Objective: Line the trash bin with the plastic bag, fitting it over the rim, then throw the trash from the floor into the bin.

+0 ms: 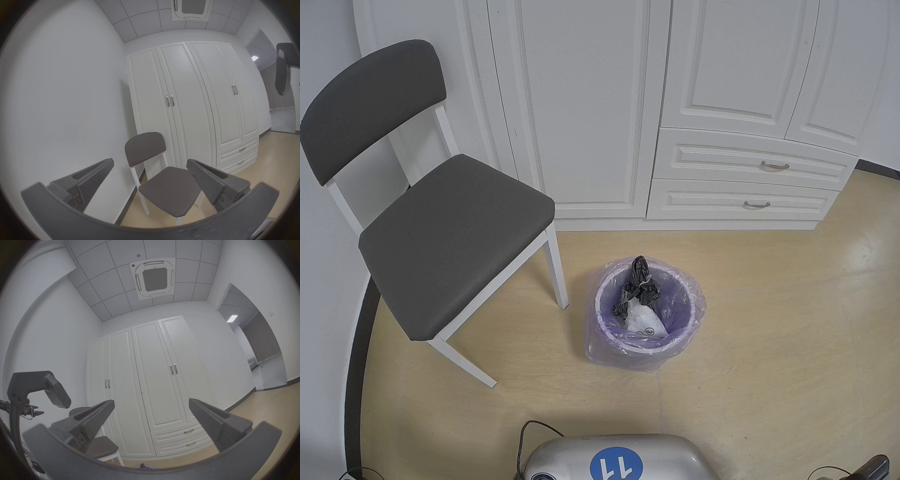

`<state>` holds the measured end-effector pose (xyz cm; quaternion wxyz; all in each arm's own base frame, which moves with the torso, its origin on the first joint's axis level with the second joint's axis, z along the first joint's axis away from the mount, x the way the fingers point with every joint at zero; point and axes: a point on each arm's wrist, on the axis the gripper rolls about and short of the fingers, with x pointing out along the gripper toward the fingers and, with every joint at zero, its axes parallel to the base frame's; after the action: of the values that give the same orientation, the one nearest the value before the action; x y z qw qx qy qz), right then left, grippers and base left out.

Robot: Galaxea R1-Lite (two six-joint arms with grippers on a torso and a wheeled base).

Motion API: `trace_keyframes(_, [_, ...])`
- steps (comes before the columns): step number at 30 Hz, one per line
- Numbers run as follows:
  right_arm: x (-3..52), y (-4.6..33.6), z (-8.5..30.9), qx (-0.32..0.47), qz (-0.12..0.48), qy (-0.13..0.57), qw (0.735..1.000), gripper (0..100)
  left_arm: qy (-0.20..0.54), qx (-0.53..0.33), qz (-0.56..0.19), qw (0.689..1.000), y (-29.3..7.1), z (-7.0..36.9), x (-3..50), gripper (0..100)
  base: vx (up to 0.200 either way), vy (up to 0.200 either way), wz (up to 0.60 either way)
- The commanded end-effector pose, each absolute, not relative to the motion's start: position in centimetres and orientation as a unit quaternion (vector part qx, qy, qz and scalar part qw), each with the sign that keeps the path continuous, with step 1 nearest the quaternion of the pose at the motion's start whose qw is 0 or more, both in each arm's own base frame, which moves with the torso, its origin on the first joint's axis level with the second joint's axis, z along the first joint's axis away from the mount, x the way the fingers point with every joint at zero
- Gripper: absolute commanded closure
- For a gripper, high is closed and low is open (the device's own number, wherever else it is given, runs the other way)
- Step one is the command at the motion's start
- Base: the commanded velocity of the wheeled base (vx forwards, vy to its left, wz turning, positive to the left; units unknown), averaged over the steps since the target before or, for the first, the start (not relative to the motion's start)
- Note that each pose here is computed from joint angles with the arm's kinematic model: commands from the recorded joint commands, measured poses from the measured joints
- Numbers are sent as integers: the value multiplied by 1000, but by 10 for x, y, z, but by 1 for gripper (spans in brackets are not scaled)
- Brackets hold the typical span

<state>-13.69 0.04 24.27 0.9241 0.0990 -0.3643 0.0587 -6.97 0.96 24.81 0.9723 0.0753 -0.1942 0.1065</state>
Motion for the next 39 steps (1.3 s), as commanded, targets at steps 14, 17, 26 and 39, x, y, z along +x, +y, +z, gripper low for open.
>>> trace_keyframes(14, [-138, 0, 240, 95, 55, -370, 923, 0, -194, 77, 128, 970, 7, 204, -87, 0, 0, 0, 0])
trace_keyframes(17, [-138, 0, 240, 95, 55, -369, 923, 0, -191, 80, 117, 971, 5, 198, -91, 0, 0, 0, 0])
trace_keyframes(26, [-122, -2, 228, 76, -6, -343, 936, 0, -171, 48, 93, 980, 4, 176, -74, 0, 0, 0, 0])
trace_keyframes(39, [-81, -3, 194, 19, -54, -361, 931, 0, -154, 57, 49, 985, 2, 114, -30, 0, 0, 0, 0])
